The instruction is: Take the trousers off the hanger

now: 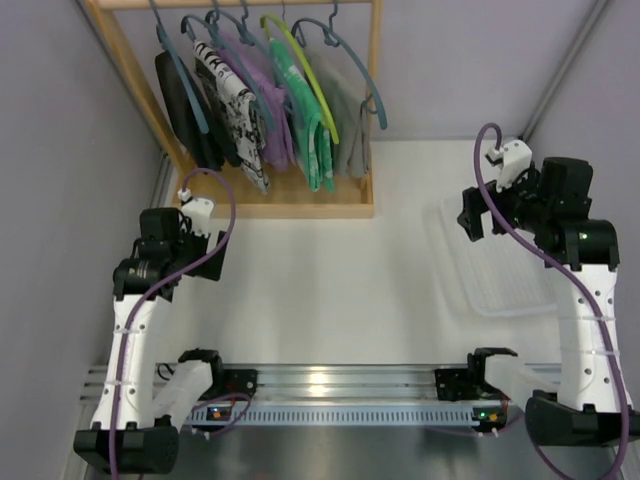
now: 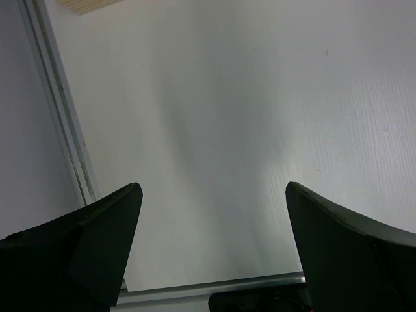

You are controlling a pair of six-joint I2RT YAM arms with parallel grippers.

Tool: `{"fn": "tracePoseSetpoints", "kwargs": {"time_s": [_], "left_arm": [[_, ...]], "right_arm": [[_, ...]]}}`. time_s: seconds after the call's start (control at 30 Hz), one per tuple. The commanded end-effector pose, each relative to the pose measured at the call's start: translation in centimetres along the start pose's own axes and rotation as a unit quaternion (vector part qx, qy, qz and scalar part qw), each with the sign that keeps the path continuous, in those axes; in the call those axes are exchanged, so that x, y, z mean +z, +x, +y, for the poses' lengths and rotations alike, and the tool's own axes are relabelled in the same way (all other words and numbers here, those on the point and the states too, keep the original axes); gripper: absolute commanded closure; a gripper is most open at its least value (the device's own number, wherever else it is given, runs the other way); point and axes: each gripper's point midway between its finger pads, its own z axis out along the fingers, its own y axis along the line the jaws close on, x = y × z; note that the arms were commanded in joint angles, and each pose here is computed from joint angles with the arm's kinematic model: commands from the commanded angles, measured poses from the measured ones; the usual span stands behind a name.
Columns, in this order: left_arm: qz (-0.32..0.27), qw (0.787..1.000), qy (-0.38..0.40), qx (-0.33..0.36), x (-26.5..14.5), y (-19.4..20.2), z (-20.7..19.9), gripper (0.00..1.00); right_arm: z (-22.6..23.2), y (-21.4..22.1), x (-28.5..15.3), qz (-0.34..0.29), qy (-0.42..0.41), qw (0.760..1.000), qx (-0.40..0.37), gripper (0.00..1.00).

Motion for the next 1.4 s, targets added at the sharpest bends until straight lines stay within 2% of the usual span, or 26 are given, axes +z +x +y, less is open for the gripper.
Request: {"fn": "tracePoseSetpoints", "kwargs": {"time_s": [0.0, 0.07, 0.1, 0.17, 0.2, 0.23, 0.27, 0.3, 0.33, 0.37, 0.47, 0.5, 0.53, 0.6, 0.63, 0.7, 0.9, 1.0, 1.07, 1.17, 1.27, 1.37], "left_arm": [[-0.053, 0.998, 0.013, -0.006, -1.7, -3.0, -0.3, 0.01], [-0.088, 0.995, 0.039, -0.008, -3.1, -4.6, -1.2, 0.01], [-0.099, 0.994, 0.049, -0.010, -3.5, -5.2, -1.5, 0.01], [-0.120, 0.991, 0.064, -0.017, -4.6, -6.6, -1.9, 0.01], [-0.119, 0.990, 0.067, -0.019, -4.6, -7.0, -1.9, 0.02], [-0.115, 0.991, 0.069, -0.023, -4.6, -7.0, -2.0, 0.01], [-0.113, 0.991, 0.070, -0.023, -4.6, -7.2, -1.9, 0.01], [-0.114, 0.991, 0.069, -0.023, -4.7, -7.6, -1.8, 0.02], [-0.113, 0.991, 0.067, -0.024, -4.8, -7.6, -1.7, 0.02], [-0.114, 0.991, 0.065, -0.024, -4.9, -7.6, -1.6, 0.01], [-0.121, 0.990, 0.061, -0.024, -5.3, -7.6, -1.6, 0.01], [-0.123, 0.990, 0.061, -0.025, -5.5, -7.4, -1.7, 0.01], [-0.123, 0.990, 0.062, -0.028, -5.4, -7.4, -1.7, 0.01], [-0.123, 0.990, 0.063, -0.030, -5.4, -7.1, -1.9, 0.01], [-0.120, 0.990, 0.068, -0.032, -5.2, -7.0, -2.1, 0.01], [-0.116, 0.990, 0.070, -0.035, -5.0, -6.8, -2.1, 0.01], [-0.121, 0.990, 0.068, -0.037, -5.3, -6.8, -2.1, 0.01], [-0.122, 0.989, 0.065, -0.041, -5.5, -6.6, -2.1, 0.01], [-0.123, 0.989, 0.064, -0.043, -5.6, -6.6, -2.1, 0.01], [-0.123, 0.989, 0.065, -0.046, -5.6, -6.4, -2.2, 0.01], [-0.128, 0.988, 0.066, -0.051, -5.9, -6.7, -2.2, 0.01], [-0.145, 0.986, 0.070, -0.051, -6.8, -7.6, -2.3, 0.01]], "right_arm": [[0.8, -4.1, -2.2, -0.040, -0.019, 0.999, 0.001, 0.01], [0.9, -5.8, -1.8, -0.043, -0.037, 0.998, 0.014, 0.01], [1.1, -8.8, -3.3, -0.080, -0.045, 0.996, 0.005, 0.01], [0.5, -11.0, -2.1, -0.076, -0.061, 0.995, 0.013, 0.01], [0.6, -14.3, -3.9, -0.118, -0.063, 0.991, -0.004, 0.01], [-0.3, -15.2, -2.0, -0.105, -0.072, 0.992, 0.007, 0.01], [0.2, -16.6, -1.7, -0.113, -0.084, 0.990, -0.001, 0.01], [0.5, -19.4, -3.8, -0.150, -0.077, 0.986, -0.019, 0.01], [0.3, -20.3, -1.9, -0.145, -0.083, 0.986, -0.019, 0.01], [0.4, -21.4, -2.2, -0.162, -0.079, 0.983, -0.026, 0.01], [1.4, -25.0, -3.1, -0.235, -0.069, 0.968, -0.050, 0.01], [1.1, -26.0, -2.2, -0.259, -0.057, 0.963, -0.047, 0.01], [2.2, -27.3, -4.0, -0.296, -0.059, 0.952, -0.056, 0.01], [3.0, -27.9, -3.6, -0.318, -0.068, 0.945, -0.043, 0.01], [3.8, -29.5, -4.6, -0.354, -0.073, 0.931, -0.046, 0.01], [4.3, -30.6, -4.5, -0.369, -0.079, 0.926, -0.025, 0.03], [6.6, -33.0, -0.8, -0.381, -0.106, 0.918, 0.017, 0.12], [8.3, -33.5, 1.6, -0.374, -0.121, 0.919, 0.018, 0.18], [9.9, -33.7, 2.2, -0.373, -0.128, 0.919, 0.011, 0.19], [11.4, -33.7, 4.3, -0.366, -0.115, 0.923, -0.006, 0.20], [11.0, -33.6, 6.8, -0.360, -0.063, 0.931, 0.004, 0.21], [11.4, -33.5, 8.9, -0.352, -0.052, 0.935, 0.008, 0.23]]}}
